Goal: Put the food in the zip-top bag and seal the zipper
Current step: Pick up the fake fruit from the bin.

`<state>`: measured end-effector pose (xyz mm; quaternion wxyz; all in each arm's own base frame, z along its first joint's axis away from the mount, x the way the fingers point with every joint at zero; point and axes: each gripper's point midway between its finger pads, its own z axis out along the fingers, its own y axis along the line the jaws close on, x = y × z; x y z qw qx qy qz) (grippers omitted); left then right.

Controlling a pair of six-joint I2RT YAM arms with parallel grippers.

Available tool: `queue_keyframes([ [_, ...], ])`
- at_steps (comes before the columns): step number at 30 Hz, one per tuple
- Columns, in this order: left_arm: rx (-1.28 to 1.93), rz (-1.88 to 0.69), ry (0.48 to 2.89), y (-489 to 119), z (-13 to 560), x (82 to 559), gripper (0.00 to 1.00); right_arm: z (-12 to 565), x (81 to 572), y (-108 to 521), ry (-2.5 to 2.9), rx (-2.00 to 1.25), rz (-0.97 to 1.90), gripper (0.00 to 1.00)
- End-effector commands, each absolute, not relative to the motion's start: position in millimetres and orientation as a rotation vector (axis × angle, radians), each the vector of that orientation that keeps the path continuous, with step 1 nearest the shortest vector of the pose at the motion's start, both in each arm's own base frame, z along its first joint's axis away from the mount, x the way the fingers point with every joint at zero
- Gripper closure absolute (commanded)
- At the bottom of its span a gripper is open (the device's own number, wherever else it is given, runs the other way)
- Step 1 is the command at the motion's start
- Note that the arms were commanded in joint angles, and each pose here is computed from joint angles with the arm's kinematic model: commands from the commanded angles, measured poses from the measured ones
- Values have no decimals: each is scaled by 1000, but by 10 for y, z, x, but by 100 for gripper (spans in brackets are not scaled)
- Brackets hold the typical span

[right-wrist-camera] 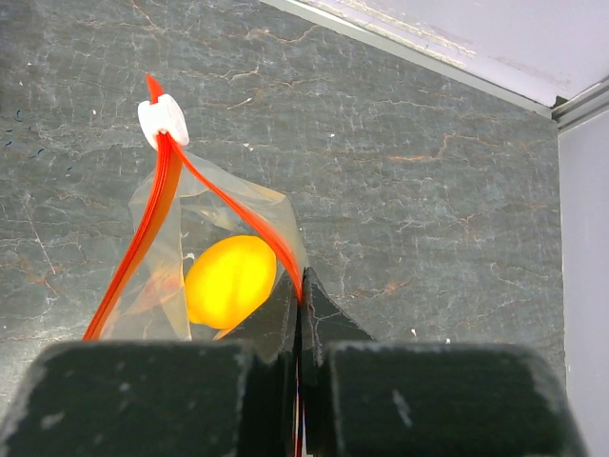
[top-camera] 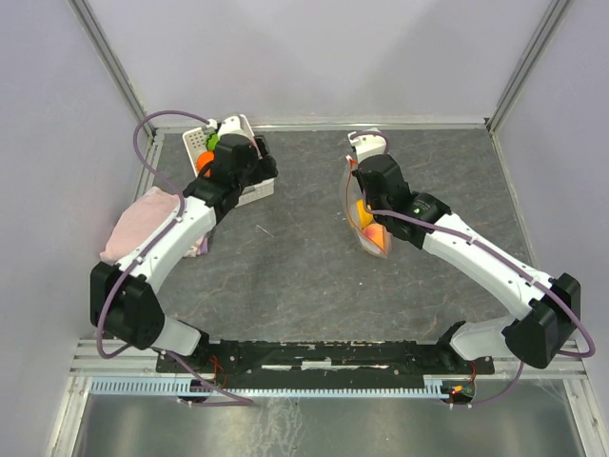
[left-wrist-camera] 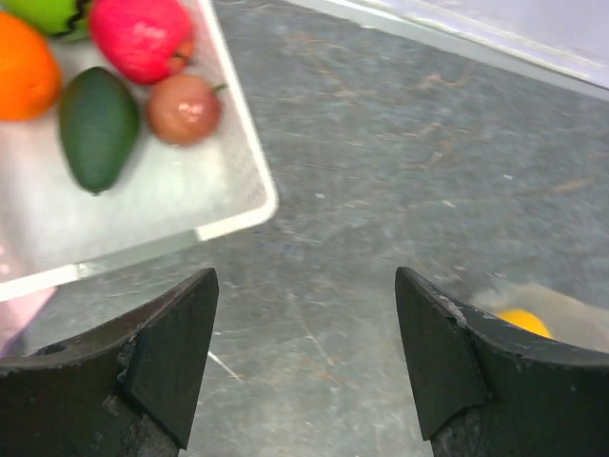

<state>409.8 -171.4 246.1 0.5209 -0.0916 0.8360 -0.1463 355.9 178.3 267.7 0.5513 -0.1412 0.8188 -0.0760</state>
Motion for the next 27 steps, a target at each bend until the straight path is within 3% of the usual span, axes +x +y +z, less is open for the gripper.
queue_keyframes([
  [1,-269,-207,2029,-1289,2331,4335,18,2931,3620,1756,1874,-272,-175,99],
  [13,-336,25,2235,-568,1507,4866,18,2947,3595,1743,1870,-282,-169,99],
  [27,-284,34,2323,-324,956,5375,20,2853,3604,1802,1886,-309,-153,99],
])
